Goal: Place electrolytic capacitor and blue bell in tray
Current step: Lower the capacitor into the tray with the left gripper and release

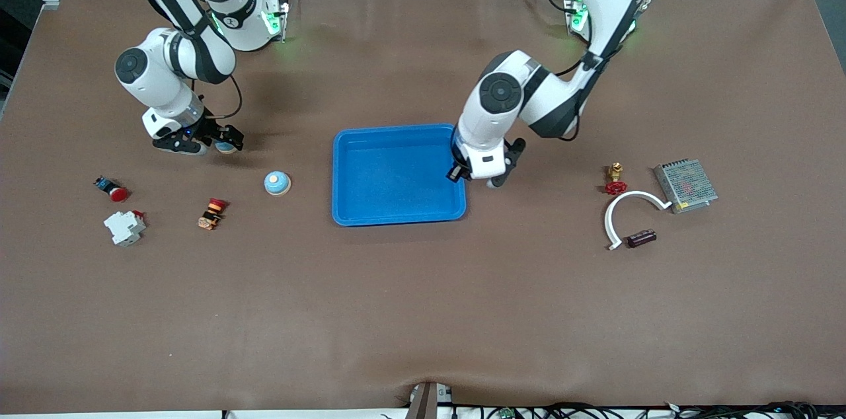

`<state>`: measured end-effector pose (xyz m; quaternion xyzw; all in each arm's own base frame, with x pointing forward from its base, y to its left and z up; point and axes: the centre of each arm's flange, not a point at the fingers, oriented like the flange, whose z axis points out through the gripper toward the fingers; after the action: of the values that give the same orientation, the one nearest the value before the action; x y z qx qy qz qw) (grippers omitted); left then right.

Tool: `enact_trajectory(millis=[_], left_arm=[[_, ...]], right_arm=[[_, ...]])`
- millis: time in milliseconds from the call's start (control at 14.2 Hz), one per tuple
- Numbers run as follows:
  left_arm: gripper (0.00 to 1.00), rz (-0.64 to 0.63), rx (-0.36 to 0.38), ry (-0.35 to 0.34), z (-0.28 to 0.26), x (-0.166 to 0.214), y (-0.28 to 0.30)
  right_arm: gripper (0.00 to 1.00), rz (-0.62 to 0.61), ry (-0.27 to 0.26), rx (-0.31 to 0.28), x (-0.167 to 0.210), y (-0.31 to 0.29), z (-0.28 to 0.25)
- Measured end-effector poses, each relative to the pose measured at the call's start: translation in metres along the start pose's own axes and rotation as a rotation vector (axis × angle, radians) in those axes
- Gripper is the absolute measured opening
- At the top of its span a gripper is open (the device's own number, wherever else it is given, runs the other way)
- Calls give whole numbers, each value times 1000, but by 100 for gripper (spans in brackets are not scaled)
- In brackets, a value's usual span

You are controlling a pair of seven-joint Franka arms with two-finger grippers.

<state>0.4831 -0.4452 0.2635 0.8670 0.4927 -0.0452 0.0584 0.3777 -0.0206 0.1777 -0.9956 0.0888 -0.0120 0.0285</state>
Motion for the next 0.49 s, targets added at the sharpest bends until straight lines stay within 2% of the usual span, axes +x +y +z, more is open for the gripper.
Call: enact_trajectory(millis=[211, 493], left_arm=[[34, -38, 34, -7, 32, -31, -1], [34, -73, 78, -7, 70, -57, -7]], right_arm=[[100, -5, -15, -4, -5, -1, 7], [100, -5, -9, -7, -8, 0, 9]])
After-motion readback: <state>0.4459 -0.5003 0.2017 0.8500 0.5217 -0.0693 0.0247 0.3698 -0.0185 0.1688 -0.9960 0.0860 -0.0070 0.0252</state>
